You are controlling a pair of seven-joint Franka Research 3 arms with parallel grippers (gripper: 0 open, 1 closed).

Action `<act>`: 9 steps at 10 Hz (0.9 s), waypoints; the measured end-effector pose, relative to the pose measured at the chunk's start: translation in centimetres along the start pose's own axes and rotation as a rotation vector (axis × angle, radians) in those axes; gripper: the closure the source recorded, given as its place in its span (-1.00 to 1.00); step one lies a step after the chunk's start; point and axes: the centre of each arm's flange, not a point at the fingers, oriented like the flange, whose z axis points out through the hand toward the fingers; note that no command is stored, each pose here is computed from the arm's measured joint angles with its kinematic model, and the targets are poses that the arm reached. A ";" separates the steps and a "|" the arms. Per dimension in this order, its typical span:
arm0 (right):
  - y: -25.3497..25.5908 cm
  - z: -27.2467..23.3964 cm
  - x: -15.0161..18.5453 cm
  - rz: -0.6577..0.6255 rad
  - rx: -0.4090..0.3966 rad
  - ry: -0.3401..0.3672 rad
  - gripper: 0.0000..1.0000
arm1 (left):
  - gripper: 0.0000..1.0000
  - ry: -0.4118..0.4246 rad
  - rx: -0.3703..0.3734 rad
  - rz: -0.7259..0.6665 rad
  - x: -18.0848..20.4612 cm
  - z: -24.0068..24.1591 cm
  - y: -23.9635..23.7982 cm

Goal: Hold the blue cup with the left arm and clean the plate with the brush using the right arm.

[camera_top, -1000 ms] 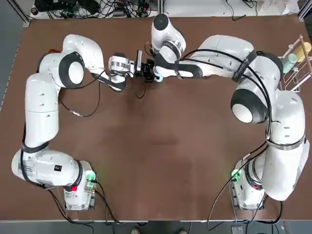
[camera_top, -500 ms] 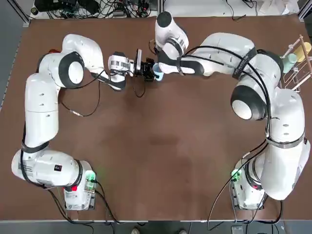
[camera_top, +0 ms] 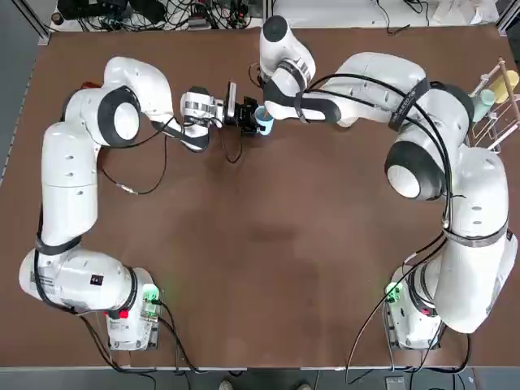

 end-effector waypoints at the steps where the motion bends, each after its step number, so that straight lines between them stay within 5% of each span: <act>1: 0.0 -0.7 0.2 0.002 -0.007 0.002 0.91 | -0.36 0.000 -0.001 -0.001 0.0 0.0 0.0; 9: 0.1 -12.4 5.0 0.048 0.057 0.028 0.91 | -0.36 0.002 -0.005 0.000 -0.1 0.1 0.3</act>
